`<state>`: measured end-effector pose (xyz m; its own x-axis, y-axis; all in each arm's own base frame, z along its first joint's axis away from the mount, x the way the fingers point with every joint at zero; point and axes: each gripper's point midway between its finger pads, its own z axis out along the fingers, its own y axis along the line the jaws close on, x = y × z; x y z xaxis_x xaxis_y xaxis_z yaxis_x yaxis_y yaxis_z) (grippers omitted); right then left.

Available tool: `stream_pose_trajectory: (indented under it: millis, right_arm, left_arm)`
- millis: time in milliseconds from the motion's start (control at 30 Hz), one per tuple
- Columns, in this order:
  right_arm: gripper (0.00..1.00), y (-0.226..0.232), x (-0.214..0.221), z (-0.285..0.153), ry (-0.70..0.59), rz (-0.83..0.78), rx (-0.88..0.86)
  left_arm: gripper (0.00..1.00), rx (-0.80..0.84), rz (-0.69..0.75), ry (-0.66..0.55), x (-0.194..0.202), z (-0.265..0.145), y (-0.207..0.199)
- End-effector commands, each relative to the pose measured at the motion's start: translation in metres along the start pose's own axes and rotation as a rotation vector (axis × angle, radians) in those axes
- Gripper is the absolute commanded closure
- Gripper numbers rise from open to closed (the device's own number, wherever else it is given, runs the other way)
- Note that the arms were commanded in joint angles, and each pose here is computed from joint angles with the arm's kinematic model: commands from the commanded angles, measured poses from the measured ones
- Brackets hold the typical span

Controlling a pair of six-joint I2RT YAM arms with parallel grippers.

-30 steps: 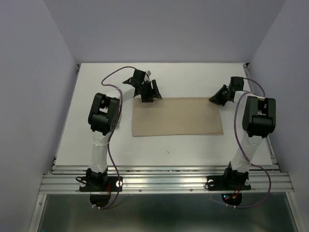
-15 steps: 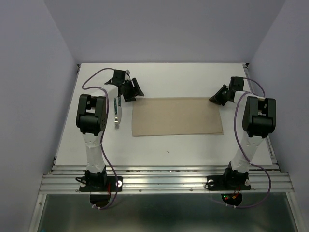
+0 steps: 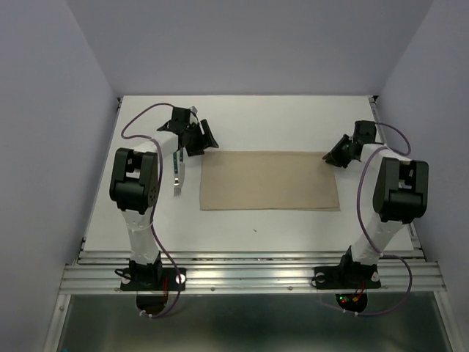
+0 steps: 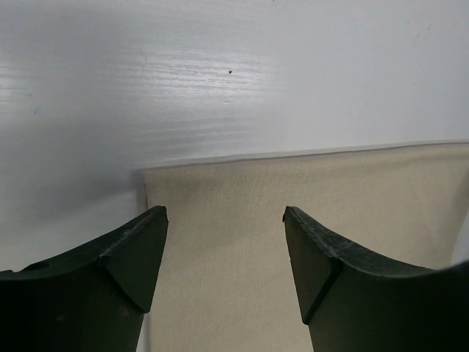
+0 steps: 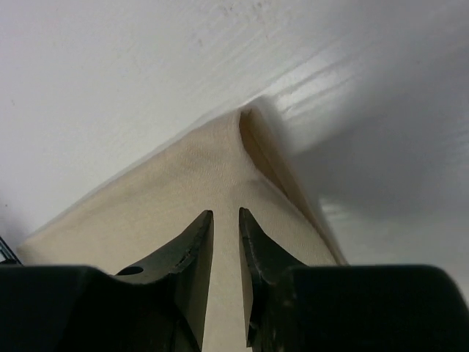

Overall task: Fold the napkin into a case and place the utensils inside
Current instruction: Smooth out the rectangle-folded napkin at the center of the board, then pick up the rectangle-folded napkin from the center of the board.

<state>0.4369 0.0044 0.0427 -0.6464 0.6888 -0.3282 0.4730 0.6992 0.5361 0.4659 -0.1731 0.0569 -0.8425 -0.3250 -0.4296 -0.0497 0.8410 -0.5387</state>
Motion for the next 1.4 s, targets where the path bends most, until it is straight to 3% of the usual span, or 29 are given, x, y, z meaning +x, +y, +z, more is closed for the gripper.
stream_pose_trajectory:
  millis: [0, 200, 367, 567, 800, 1233, 1300, 1367]
  right_arm:
    - [0.73, 0.013, -0.005, -0.038, -0.056, -0.045, -0.030]
    - [0.71, 0.015, 0.029, -0.063, -0.068, -0.152, 0.029]
    - [0.62, 0.003, 0.058, -0.070, -0.041, -0.238, 0.125]
    - [0.39, -0.028, 0.042, -0.079, -0.109, -0.282, 0.305]
    - [0.31, -0.048, 0.043, -0.073, -0.104, -0.276, 0.397]
    - [0.32, -0.074, 0.037, -0.038, -0.081, -0.288, 0.479]
    - [0.36, -0.079, 0.037, -0.035, -0.075, -0.284, 0.485]
    - [0.48, -0.079, 0.037, -0.034, -0.072, -0.288, 0.480]
  left_arm:
    - [0.23, -0.012, 0.079, -0.140, -0.036, -0.055, -0.025]
    - [0.23, -0.084, 0.081, -0.136, -0.025, -0.084, -0.016]
    - [0.23, -0.100, 0.048, -0.096, 0.005, -0.093, -0.006]
    - [0.23, -0.166, 0.043, -0.044, 0.037, -0.095, 0.008]
    - [0.23, -0.224, 0.021, -0.010, 0.067, -0.092, 0.021]
    - [0.23, -0.249, 0.047, -0.021, 0.067, -0.101, 0.022]
    - [0.23, -0.244, 0.050, -0.022, 0.067, -0.101, 0.021]
    - [0.23, -0.244, 0.052, -0.022, 0.066, -0.102, 0.020]
